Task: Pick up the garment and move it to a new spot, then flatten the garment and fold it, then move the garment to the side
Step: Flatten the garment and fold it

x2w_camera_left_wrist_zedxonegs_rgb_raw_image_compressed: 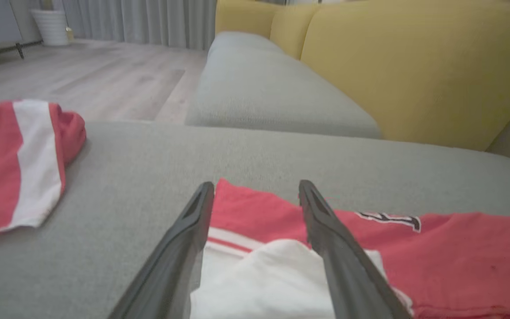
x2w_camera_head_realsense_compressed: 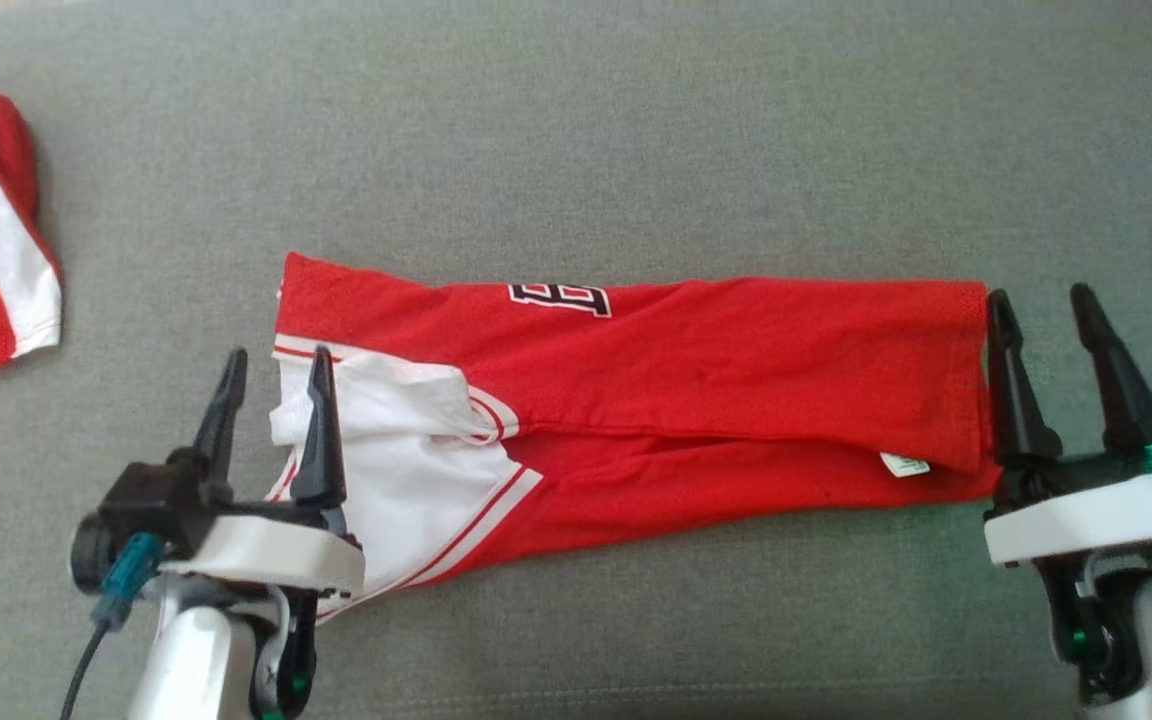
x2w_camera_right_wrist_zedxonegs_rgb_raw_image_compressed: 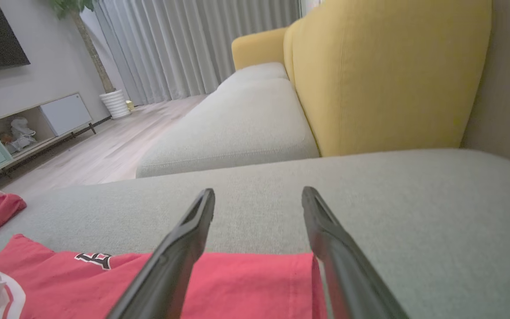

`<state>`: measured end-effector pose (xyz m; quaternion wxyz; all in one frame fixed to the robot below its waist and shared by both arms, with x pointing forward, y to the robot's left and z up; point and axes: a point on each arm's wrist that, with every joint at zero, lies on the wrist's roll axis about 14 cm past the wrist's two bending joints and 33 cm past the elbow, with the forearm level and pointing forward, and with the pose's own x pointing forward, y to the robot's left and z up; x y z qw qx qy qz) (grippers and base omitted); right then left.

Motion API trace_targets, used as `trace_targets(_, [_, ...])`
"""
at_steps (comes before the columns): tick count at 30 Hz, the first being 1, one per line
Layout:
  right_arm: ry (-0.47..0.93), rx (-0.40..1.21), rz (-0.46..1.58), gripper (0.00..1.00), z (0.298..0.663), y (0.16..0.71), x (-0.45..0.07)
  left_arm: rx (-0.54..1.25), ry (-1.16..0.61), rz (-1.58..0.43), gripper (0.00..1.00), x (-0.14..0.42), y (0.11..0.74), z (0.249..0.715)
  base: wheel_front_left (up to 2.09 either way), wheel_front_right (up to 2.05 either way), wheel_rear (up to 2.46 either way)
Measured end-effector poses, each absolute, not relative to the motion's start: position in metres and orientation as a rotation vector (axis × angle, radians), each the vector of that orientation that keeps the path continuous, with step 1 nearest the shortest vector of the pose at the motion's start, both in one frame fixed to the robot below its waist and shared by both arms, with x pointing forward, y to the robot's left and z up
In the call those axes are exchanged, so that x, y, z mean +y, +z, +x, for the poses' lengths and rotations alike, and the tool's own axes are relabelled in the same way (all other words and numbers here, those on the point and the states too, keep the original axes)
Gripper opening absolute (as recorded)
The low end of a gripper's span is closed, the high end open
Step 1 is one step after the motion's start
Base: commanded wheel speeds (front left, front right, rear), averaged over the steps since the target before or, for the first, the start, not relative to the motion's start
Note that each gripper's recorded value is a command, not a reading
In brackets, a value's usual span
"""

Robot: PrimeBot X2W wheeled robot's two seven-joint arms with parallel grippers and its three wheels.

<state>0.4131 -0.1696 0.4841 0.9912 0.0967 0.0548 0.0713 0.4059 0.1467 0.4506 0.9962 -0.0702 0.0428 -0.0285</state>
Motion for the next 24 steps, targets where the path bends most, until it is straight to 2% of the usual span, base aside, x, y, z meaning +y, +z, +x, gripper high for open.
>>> trace_targets(8, [0.172,0.035,0.113,1.00,0.403,0.508,-0.161,-0.066,-0.071,-0.081,1.00,0.148,0.501,0.394,0.00,0.00,0.00])
trace_targets(24, [0.162,0.062,0.116,1.00,0.378,0.507,-0.160,-0.014,-0.055,-0.058,1.00,0.153,0.489,0.374,0.00,0.00,0.00])
